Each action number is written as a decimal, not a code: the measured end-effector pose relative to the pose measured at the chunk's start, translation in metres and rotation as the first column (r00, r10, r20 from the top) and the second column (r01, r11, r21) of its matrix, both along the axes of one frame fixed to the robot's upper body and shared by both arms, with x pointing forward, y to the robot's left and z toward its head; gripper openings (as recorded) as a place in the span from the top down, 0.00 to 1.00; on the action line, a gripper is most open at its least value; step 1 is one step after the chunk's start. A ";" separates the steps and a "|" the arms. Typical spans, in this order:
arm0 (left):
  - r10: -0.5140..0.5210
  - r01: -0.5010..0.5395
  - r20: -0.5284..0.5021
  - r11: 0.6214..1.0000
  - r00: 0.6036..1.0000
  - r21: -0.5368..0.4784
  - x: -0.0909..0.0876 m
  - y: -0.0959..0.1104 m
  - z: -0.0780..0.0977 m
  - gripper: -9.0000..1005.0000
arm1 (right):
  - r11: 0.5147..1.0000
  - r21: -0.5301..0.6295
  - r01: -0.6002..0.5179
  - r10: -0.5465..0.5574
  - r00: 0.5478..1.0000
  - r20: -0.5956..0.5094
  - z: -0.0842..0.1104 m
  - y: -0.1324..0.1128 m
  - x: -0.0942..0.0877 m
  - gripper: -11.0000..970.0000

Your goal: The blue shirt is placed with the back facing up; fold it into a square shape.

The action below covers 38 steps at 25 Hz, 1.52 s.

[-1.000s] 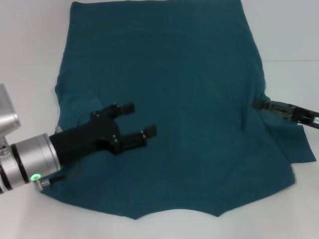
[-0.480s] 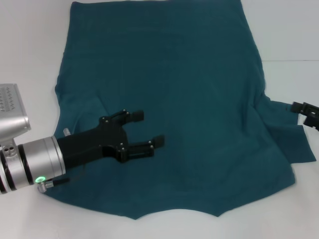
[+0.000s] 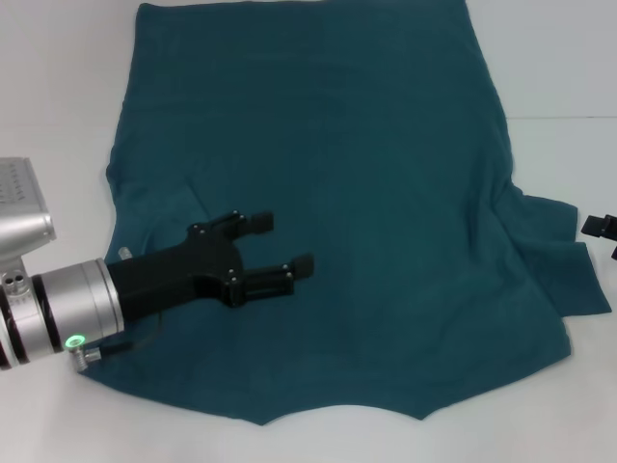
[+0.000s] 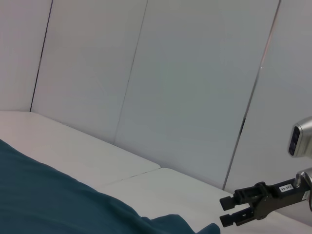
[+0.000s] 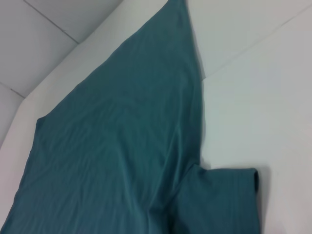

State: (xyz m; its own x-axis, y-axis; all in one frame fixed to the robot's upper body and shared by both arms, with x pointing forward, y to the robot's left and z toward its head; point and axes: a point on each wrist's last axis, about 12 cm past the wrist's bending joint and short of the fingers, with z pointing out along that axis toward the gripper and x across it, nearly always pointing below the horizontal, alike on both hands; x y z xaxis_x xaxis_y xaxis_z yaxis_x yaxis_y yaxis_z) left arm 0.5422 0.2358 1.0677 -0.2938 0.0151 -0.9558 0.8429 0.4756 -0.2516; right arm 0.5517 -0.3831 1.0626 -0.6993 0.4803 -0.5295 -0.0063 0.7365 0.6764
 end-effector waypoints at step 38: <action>0.038 -0.038 -0.003 0.999 0.999 0.015 0.004 0.003 -0.001 0.08 | 0.999 0.025 0.026 -0.027 0.999 0.046 -0.015 0.037 0.015 0.73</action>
State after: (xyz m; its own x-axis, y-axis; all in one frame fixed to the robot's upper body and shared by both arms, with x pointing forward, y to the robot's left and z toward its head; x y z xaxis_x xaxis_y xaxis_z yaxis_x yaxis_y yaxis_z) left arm 0.5461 0.2384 1.0663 -0.2974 0.0179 -0.9546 0.8235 0.5108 -0.2470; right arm 0.5669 -0.3459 1.0471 -0.6611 0.5116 -0.5489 -0.0187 0.7201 0.6936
